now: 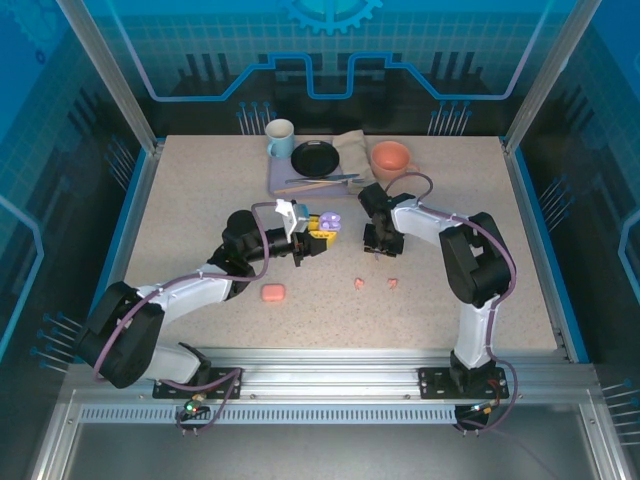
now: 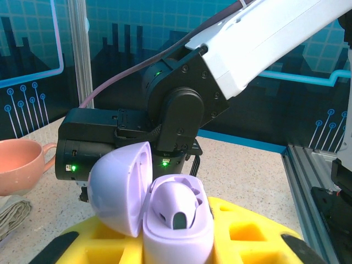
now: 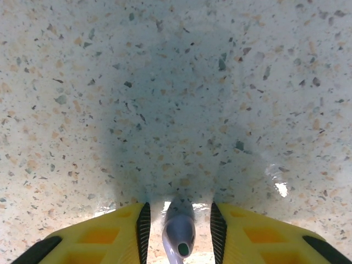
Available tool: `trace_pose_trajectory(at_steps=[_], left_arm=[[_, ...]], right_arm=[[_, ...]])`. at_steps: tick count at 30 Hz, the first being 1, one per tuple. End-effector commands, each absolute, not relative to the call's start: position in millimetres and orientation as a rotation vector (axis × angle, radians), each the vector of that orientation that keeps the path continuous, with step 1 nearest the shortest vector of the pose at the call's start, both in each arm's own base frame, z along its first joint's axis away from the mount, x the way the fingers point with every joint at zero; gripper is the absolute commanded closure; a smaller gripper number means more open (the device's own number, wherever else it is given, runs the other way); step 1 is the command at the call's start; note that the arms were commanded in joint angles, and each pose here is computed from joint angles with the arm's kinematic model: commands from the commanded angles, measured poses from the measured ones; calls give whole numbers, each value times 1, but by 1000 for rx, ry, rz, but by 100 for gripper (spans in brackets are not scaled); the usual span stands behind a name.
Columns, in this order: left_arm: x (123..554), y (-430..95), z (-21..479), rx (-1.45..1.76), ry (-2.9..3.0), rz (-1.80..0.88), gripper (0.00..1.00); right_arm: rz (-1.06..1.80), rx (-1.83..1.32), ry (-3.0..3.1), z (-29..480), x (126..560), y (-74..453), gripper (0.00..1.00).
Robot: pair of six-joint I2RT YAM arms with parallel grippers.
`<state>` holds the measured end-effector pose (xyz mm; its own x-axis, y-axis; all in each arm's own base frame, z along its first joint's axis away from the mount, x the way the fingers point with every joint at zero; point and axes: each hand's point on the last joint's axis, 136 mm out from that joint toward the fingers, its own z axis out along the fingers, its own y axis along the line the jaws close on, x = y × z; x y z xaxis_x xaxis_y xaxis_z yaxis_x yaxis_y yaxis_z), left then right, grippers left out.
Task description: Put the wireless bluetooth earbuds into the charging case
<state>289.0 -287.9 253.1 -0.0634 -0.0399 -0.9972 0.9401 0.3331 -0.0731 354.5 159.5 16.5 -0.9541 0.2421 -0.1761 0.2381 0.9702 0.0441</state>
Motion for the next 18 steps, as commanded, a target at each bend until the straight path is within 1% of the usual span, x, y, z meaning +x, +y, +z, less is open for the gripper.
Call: trace_pose_trajectory(at_steps=[1, 3, 9, 18], left_arm=[[289, -284, 262, 896, 1340, -998, 100], [290, -284, 263, 895, 1340, -998, 100], [290, -284, 263, 894, 1342, -1003, 100], [291, -285, 264, 892, 1341, -1001, 100]], right_arm=[[8, 370, 2949, 11, 349, 161, 64], [8, 373, 2952, 9, 348, 161, 67], [12, 380, 2954, 8, 346, 160, 69], [26, 383, 2950, 10, 345, 161, 77]])
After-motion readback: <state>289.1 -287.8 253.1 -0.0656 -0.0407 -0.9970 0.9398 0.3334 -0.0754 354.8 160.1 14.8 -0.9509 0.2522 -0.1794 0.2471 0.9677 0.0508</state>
